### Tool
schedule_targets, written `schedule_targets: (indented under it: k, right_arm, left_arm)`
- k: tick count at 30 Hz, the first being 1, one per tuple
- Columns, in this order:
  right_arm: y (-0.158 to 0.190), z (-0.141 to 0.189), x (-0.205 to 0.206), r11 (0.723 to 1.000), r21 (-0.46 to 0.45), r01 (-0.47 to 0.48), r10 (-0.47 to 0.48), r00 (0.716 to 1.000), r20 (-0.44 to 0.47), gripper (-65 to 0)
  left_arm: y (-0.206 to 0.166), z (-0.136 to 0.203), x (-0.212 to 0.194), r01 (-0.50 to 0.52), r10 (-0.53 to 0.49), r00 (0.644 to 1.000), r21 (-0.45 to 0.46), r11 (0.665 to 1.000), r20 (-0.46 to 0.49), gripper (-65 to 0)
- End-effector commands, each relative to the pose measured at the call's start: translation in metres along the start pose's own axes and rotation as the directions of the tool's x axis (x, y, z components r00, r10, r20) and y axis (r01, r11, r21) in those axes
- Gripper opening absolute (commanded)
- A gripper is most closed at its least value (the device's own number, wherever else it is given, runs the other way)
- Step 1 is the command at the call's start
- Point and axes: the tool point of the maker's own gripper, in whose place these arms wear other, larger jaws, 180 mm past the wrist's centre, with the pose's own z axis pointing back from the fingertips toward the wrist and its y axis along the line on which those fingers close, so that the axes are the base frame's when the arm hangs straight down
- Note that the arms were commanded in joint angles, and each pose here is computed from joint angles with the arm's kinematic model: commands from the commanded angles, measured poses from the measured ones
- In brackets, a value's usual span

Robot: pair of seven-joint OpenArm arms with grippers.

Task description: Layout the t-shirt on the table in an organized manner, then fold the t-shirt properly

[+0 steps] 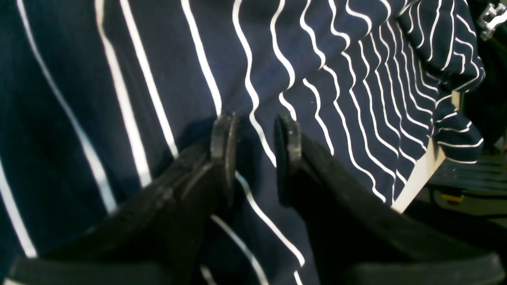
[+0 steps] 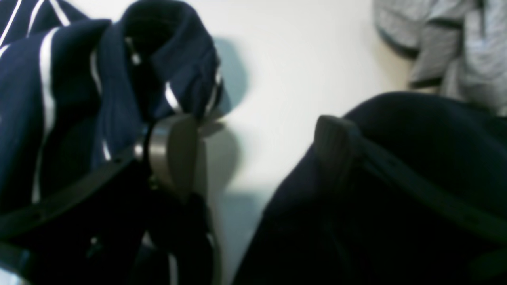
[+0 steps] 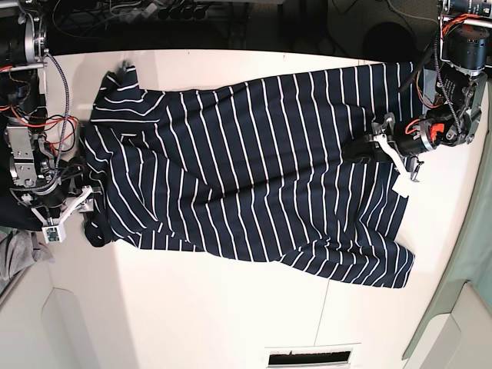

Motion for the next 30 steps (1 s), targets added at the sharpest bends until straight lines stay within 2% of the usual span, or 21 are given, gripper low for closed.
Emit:
schedule_targets:
  k: [1,6,8,14,15,17,20,22,28,30]
  right_arm:
    - [-0.005,-0.003,0.025,1.000,0.000,0.008,-0.008,0.998,0.060,-20.3]
    - [0.025,-0.015,0.035,0.997,0.054,0.051,-0.056,0.994,0.092,-20.6]
    - [0.036,-0.017,0.042,0.997,0.069,0.039,-0.047,0.992,0.115,-24.8]
    - [0.066,-0.022,0.052,0.994,0.107,-0.017,0.003,0.991,0.133,-44.2]
    - [0.069,-0.022,0.053,0.993,0.109,-0.037,0.021,0.990,0.140,-49.4]
    - [0.073,-0.021,0.058,0.990,0.110,-0.083,0.063,0.983,0.171,-65.0]
    - [0.071,-0.018,0.083,0.986,0.085,-0.142,0.113,0.954,0.276,-65.0]
    - [0.057,-0.018,0.107,0.984,0.012,-0.176,0.163,0.935,0.314,-65.0]
    - [0.006,-0.002,0.218,0.978,-0.119,-0.169,0.204,0.871,0.446,-65.0]
    - [-0.013,0.006,0.246,0.981,-0.140,-0.131,0.183,0.860,0.477,-65.0]
  left_arm:
    - [0.003,0.006,0.010,0.015,-0.015,1.000,0.008,1.000,0.007,-45.6]
    - [0.003,0.006,0.005,0.014,-0.013,1.000,0.006,1.000,-0.017,-45.6]
    - [0.004,0.007,0.004,0.015,-0.015,1.000,0.010,1.000,-0.025,-45.6]
    - [0.010,0.013,0.008,0.024,-0.024,1.000,0.027,0.999,-0.019,-45.6]
    - [0.011,0.014,0.008,0.025,-0.024,1.000,0.029,0.999,-0.020,-45.6]
    - [0.012,0.015,0.009,0.026,-0.026,0.999,0.031,0.999,-0.019,-45.6]
    - [0.012,0.015,0.008,0.029,-0.028,0.999,0.034,0.999,-0.022,-45.6]
    - [0.014,0.015,0.006,0.038,-0.037,0.999,0.043,0.998,-0.033,-45.6]
    - [0.032,0.027,-0.001,0.083,-0.074,0.994,0.104,0.991,-0.086,-45.6]
    - [0.039,0.035,0.002,0.097,-0.086,0.992,0.127,0.987,-0.093,-45.6]
